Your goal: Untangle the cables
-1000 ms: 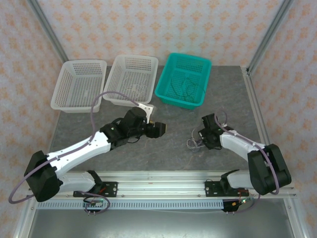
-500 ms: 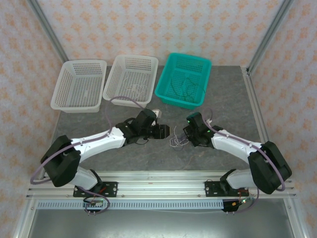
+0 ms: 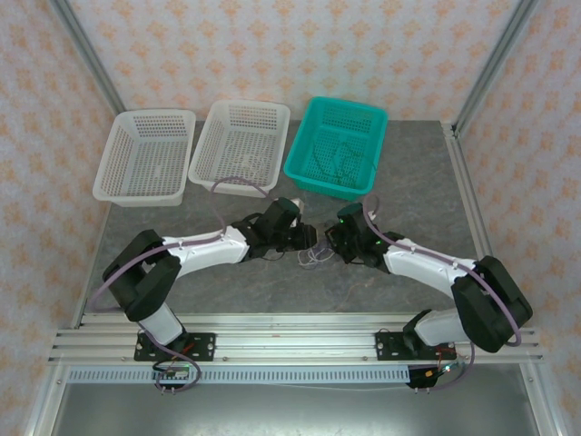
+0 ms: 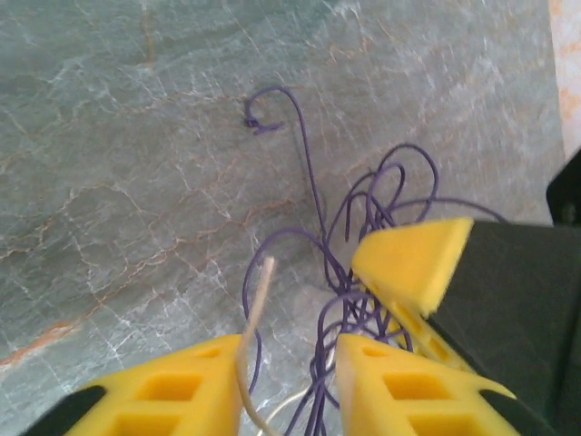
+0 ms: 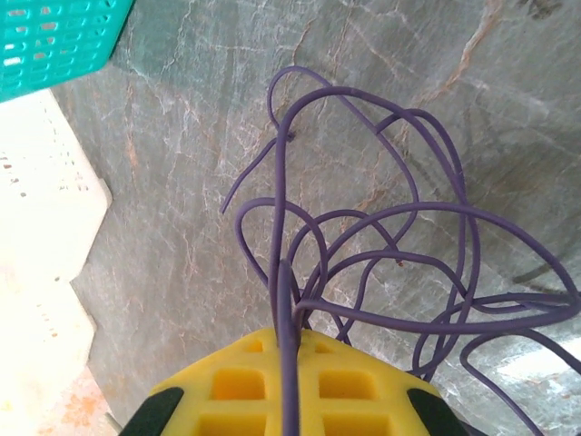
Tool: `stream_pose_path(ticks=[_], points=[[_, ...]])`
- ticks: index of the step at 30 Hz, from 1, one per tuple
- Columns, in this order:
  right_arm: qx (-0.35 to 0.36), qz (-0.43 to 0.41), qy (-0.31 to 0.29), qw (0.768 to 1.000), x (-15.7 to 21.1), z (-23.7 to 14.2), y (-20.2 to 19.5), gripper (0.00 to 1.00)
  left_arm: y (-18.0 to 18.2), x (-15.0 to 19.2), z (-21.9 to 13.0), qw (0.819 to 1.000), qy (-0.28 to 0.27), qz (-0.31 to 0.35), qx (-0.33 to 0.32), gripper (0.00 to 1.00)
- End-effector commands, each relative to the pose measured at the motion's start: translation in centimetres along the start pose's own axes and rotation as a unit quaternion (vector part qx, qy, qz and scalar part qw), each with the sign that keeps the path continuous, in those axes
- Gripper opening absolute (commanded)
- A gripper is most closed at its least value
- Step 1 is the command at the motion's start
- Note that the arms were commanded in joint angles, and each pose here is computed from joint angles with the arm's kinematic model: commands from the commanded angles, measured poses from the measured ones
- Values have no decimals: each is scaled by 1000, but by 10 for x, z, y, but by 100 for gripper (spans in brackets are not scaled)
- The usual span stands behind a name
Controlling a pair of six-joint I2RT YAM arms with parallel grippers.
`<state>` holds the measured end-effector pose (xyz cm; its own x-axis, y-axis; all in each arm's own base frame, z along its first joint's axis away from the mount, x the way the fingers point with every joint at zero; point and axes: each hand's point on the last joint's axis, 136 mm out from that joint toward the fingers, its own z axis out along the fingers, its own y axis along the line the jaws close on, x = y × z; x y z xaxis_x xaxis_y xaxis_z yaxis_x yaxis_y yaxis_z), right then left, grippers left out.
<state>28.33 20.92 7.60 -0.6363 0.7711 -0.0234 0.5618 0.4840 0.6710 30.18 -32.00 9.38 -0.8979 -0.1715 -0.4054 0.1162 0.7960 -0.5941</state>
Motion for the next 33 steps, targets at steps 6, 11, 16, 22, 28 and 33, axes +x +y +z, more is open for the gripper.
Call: stream_pose_path(ticks=[6,11,16,22,28,33], points=[[-13,-22,-16,1000,-3,-10,-1,0,1,-24,-9,998,-51,2,-23,0],[34,-32,-82,996,-27,-24,-23,0,19,-36,-30,997,-71,2,-44,0],[71,-20,-136,988,-60,-44,-50,0,42,-49,-59,993,-92,0,-70,0],[93,15,-178,980,-92,-69,-81,3,72,-61,-95,987,-120,-5,-109,0],[132,44,-217,966,-114,-92,-112,7,101,-71,-136,977,-151,-10,-147,0],[160,67,-228,958,-121,-100,-128,7,118,-76,-163,970,-173,-19,-171,0]])
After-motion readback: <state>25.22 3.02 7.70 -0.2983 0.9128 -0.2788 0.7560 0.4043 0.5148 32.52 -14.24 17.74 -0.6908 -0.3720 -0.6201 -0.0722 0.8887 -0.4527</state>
